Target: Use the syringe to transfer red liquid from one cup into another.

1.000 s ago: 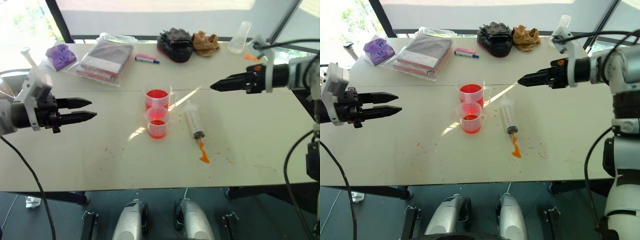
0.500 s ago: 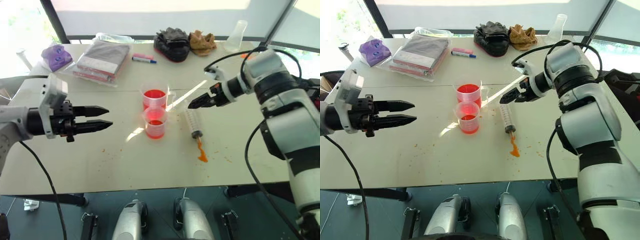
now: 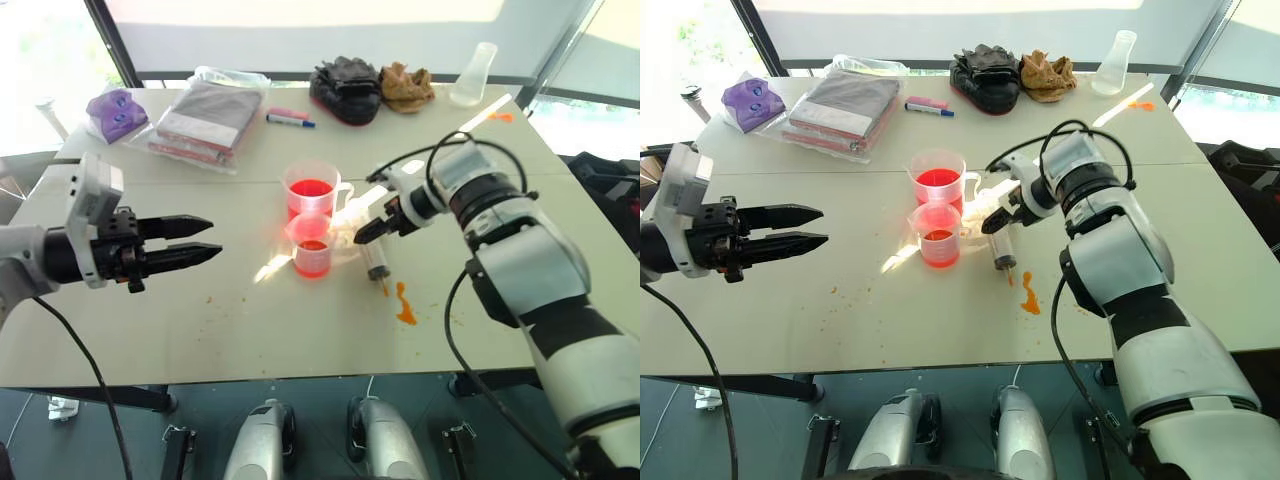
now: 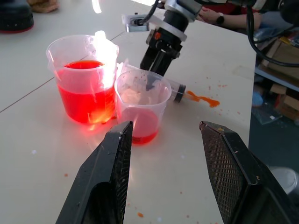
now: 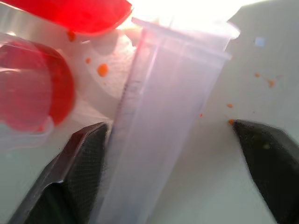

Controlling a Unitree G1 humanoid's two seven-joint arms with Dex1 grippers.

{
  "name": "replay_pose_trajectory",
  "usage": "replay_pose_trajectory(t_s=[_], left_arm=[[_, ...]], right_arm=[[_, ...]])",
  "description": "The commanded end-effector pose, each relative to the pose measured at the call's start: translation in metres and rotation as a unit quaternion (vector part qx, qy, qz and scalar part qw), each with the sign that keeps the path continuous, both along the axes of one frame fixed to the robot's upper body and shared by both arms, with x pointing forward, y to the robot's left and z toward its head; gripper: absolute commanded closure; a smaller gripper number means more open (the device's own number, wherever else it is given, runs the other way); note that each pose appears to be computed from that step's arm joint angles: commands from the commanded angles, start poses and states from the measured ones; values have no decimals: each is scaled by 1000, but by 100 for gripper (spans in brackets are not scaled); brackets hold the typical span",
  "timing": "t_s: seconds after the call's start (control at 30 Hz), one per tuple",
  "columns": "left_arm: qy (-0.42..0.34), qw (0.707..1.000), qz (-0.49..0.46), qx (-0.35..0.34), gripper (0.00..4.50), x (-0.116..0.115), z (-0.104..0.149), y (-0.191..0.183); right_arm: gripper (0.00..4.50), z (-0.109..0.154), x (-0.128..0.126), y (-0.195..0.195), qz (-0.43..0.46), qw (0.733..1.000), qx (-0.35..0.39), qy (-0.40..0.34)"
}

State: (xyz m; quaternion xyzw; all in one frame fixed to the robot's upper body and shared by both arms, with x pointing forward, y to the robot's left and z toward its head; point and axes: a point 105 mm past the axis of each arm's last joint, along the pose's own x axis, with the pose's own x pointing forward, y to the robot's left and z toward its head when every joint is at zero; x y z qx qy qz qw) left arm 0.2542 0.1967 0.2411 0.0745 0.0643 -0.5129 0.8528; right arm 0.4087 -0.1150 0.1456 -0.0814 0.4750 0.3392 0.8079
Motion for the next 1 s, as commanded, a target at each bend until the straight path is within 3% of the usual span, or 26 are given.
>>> replay_pose_trajectory(t_s=[0.03,0.1,0.3,0.33,0.53,0.6,0.63,0.73,0.87,0.93,1.0], left_arm=[[-27,1000,9,3,211,-1,4,1],[-28,1000,14,1,211,-1,2,2],[-29,999,26,-6,211,-1,-2,5],[-29,999,27,-7,211,0,-2,5],[-30,999,30,-6,211,2,-2,7],[-44,998,41,-16,211,9,7,11],[-56,997,49,-26,211,14,15,15],[-88,992,70,-57,211,32,40,26],[-126,987,71,-69,211,55,65,31],[-173,980,71,-68,211,78,89,27],[-200,975,70,-64,211,93,104,25]], right_arm=[[8,-25,0,-6,-17,999,-33,2],[8,-31,2,-8,-29,999,-40,-7],[282,-42,4,-13,-48,997,-54,-13],[300,-43,3,-12,-49,997,-54,-12],[300,-32,6,-13,-67,997,-21,-15],[300,10,20,-8,-101,991,61,-60],[300,43,27,-5,-103,984,108,-99],[300,125,31,3,-69,959,202,-188],[300,191,16,24,10,925,270,-266],[300,223,2,51,87,866,315,-378],[300,235,-10,65,115,818,347,-443]])
